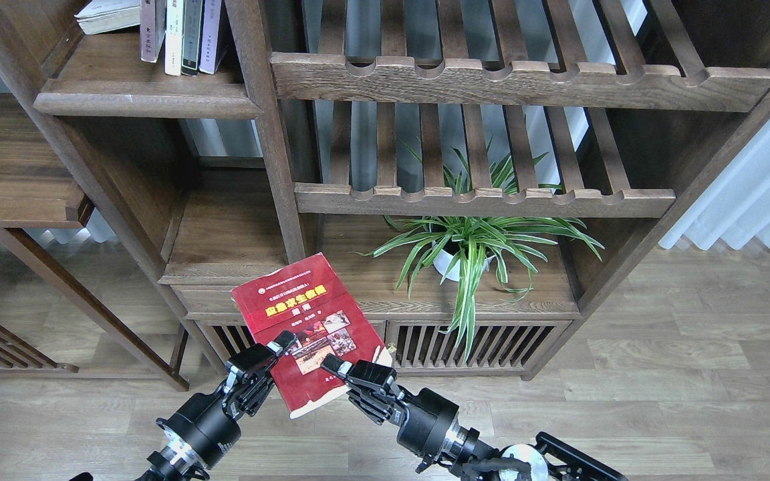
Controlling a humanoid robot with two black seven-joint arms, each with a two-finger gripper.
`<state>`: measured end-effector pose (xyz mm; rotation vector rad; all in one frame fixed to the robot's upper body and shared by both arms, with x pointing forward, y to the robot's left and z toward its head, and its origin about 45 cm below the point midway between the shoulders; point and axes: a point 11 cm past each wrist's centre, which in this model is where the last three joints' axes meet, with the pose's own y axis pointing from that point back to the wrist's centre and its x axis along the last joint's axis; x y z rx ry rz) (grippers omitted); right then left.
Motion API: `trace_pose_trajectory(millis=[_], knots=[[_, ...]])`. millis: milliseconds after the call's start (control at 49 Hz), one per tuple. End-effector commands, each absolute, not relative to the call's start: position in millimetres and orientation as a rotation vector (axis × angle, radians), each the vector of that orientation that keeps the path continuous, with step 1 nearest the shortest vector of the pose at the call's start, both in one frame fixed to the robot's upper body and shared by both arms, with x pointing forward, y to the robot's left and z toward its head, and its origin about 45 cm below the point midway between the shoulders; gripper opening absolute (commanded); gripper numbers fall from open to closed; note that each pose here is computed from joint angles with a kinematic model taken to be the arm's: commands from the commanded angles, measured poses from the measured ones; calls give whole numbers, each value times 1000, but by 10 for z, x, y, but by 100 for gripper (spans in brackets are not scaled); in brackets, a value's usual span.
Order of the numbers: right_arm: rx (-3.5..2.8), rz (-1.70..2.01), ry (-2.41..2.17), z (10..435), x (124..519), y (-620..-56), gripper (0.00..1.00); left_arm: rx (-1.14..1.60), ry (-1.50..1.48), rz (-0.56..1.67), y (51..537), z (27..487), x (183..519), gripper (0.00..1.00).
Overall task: Organize books on shelf
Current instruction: 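Grasp the red book with the left gripper beside the right gripper, then lift the red book with the left gripper onto the upper shelf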
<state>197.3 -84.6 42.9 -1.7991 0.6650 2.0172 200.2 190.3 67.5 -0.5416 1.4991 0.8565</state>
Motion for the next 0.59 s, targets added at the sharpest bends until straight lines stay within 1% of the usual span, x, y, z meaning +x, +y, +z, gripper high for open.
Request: trace_pose_trajectory(millis=[0,143,285,347,489,571], knots=[[-1881,2013,671,398,1924,-837,99,-550,1474,878,2015,696,2082,7],[-1883,2011,678,387,1908,-847,99,-525,1401,945,2395,748,2202,7],[-1871,1989,696,400,1969,-894,99,-494,1283,968,2729,984,2354,6],[-1872,1991,699,391,1967,-899,99,-499,1237,934,2757,1190,2413,6],[-1860,2009,724,323,1924,-933,99,-488,1164,948,2888,1311,2555,5],[-1851,2015,748,275,1913,-968,99,-487,1102,936,2934,1480,2730,6]])
